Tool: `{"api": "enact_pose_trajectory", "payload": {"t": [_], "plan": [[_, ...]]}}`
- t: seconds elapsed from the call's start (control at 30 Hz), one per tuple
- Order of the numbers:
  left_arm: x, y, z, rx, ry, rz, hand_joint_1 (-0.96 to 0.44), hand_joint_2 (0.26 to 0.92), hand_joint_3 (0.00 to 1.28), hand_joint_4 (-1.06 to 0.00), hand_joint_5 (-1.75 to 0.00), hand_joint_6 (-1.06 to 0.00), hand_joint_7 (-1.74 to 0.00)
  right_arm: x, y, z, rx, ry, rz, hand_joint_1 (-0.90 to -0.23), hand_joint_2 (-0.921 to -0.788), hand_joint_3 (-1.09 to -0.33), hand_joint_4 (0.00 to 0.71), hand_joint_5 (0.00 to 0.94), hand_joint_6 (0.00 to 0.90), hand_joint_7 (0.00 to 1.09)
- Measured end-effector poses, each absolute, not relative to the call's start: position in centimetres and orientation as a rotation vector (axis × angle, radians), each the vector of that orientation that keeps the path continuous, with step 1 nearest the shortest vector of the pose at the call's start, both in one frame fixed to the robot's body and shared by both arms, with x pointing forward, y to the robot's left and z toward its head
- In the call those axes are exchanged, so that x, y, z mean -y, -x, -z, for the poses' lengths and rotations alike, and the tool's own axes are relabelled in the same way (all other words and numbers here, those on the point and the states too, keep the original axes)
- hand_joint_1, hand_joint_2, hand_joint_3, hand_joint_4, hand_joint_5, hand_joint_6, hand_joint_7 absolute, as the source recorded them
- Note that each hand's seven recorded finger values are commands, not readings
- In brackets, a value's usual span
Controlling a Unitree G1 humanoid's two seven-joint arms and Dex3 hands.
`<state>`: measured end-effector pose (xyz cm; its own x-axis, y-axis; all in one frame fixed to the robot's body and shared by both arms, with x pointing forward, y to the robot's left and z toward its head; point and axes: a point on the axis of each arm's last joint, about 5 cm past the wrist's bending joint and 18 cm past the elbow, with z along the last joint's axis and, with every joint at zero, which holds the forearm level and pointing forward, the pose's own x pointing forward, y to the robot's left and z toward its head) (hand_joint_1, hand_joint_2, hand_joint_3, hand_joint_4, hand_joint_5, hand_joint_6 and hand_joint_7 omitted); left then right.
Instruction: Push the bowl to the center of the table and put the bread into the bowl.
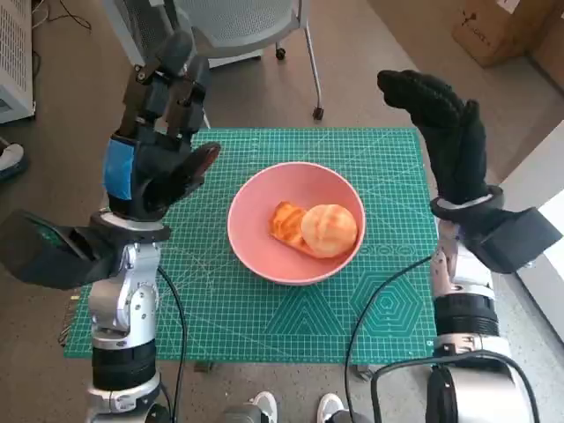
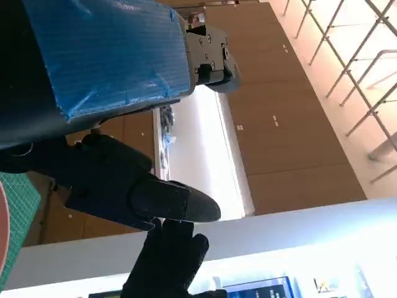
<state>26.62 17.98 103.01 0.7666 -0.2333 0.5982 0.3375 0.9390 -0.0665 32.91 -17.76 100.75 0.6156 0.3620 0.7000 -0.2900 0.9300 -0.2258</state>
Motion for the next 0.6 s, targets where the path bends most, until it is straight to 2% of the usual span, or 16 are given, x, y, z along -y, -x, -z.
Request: {"api": "enact_pose_trajectory", "payload": {"t": [0.6], "plan": [[-18.16,-26.82,-103.73,0.641,0.138,0.307,-0.52,0.915,0.16,-0.08,-0.03,0.00,-0.55,17.58,-32.97,-101.51,0.823,0.087,-0.362,-0.643,-0.921,-0.574,0.215,0.009,0.357,0.01]]}}
